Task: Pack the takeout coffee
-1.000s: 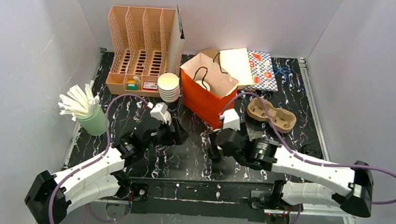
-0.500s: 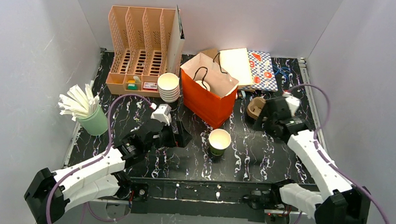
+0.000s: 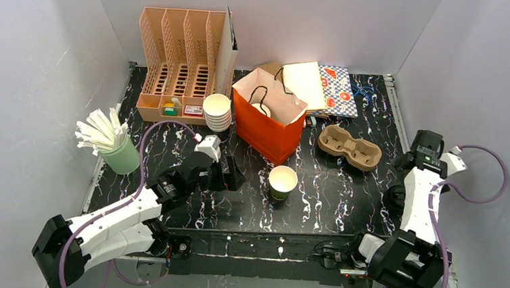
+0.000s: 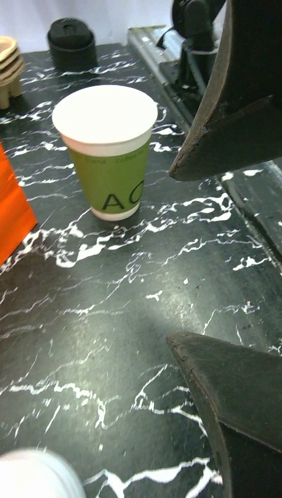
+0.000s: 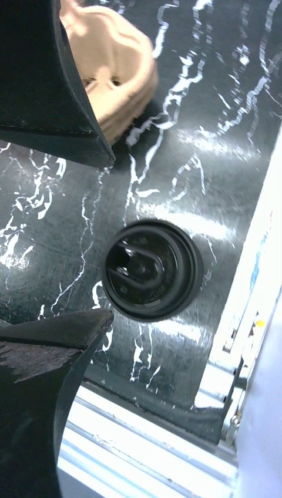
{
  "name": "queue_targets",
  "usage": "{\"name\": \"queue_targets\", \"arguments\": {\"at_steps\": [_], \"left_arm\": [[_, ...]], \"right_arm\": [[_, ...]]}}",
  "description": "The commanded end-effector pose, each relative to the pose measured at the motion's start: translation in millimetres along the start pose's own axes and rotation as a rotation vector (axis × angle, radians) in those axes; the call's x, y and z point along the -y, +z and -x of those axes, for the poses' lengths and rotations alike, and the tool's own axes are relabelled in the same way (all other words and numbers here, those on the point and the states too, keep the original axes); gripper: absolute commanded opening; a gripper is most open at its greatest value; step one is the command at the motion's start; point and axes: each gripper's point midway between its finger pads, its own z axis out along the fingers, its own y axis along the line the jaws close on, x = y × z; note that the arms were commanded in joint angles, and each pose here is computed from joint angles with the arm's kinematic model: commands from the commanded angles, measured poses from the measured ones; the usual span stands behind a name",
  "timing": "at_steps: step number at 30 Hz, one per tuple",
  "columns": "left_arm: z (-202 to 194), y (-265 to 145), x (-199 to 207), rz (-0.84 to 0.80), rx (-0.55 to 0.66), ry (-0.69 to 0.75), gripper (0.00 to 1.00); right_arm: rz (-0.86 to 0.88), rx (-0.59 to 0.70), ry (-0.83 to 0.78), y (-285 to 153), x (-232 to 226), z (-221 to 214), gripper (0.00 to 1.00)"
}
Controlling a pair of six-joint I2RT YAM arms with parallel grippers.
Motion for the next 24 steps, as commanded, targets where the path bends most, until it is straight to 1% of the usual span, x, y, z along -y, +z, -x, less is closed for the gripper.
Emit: {"name": "queue_targets", "arguments": {"at_steps": [1,2,4,8,11,16,24], "left_arm": [[-3,-7,33,-0.160,-0.053,0.017,0.98],[-2,-8,40,-0.200,-0.049,0.020,0.98],[-2,-10,43,-0.221,-0.048,0.017,0.98],[-1,-11,39,-0.204,-0.042,0.034,0.98],[-2,-12,37,-0.199,-0.040,0.036,0.98],[-4,-12,36,-0.196,-0.042,0.040,0.98],[-10,-10,30,-0.168,-0.071,0.043,0.98]], "right_arm": [[-0.063,0.005,0.108,9,12,13,0.98],[-0.067,0.001,0.112,11,12,13,0.98],[-0.048,-0.007,0.123,14,9,13,0.98],[-0.041,-0.016,0.144,15,7,11,0.98],[-0.086,-0.005,0.172,18,14,11,0.98],[-0.149,-0.040,0.210,29,21,-1,0.98],[-0.174,-0.042,0.231,39,25,-8,0.98]]}}
